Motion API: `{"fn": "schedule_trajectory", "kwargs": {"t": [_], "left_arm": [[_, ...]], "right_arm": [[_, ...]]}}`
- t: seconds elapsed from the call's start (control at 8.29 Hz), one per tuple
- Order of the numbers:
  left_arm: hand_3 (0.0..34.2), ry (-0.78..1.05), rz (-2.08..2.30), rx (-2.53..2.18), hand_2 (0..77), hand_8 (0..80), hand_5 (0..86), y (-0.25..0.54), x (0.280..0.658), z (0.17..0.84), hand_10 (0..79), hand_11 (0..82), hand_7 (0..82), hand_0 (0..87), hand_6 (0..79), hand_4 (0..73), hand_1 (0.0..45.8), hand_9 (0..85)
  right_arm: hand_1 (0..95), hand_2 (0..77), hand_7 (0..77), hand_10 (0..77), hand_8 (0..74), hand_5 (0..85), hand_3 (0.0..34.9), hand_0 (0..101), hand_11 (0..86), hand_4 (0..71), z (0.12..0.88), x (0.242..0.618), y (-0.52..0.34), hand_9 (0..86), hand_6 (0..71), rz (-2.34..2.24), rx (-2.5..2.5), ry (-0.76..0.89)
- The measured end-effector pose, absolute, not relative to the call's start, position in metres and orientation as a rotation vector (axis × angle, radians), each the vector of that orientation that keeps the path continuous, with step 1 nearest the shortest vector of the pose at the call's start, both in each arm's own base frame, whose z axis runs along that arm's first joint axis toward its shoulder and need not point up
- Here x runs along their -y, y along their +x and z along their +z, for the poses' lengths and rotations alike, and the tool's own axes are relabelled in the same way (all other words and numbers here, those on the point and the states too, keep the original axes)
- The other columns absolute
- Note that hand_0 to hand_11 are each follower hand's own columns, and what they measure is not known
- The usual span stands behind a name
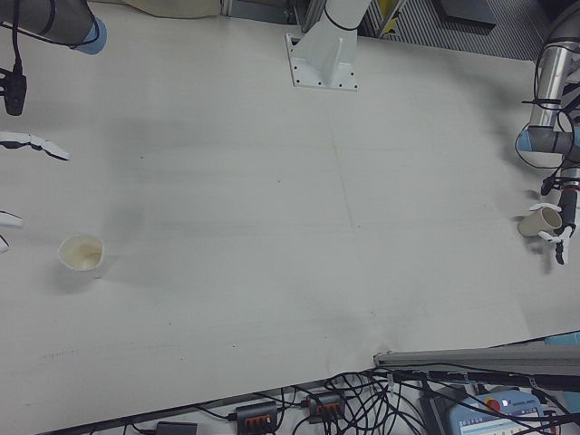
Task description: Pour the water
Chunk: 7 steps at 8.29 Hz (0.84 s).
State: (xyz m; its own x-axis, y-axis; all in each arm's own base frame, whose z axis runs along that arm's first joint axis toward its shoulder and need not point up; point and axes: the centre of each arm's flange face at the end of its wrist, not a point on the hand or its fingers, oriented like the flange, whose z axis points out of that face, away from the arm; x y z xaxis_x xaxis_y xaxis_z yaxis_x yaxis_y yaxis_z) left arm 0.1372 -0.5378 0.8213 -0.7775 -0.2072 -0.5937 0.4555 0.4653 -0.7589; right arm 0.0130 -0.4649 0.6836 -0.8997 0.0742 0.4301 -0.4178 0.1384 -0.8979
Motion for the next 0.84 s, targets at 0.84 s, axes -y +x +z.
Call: {"fn": "schedule_trajectory", "kwargs": {"t": [0.84], "left_arm": [[0.0,0.112,-1.415,-2.145,36.5,0.5,56.7,0.145,0.557,0.775,3.8,7.1,14.2,48.4,6.5,29.5,8.7,2.2]], "right_arm": [[16.9,17.5,18.0,5.5,1.1,32.2,0.0,48,9.3,4.4,0.682,0.462,0.019,4.9,9.8,1.835,2.072,0.318]]}}
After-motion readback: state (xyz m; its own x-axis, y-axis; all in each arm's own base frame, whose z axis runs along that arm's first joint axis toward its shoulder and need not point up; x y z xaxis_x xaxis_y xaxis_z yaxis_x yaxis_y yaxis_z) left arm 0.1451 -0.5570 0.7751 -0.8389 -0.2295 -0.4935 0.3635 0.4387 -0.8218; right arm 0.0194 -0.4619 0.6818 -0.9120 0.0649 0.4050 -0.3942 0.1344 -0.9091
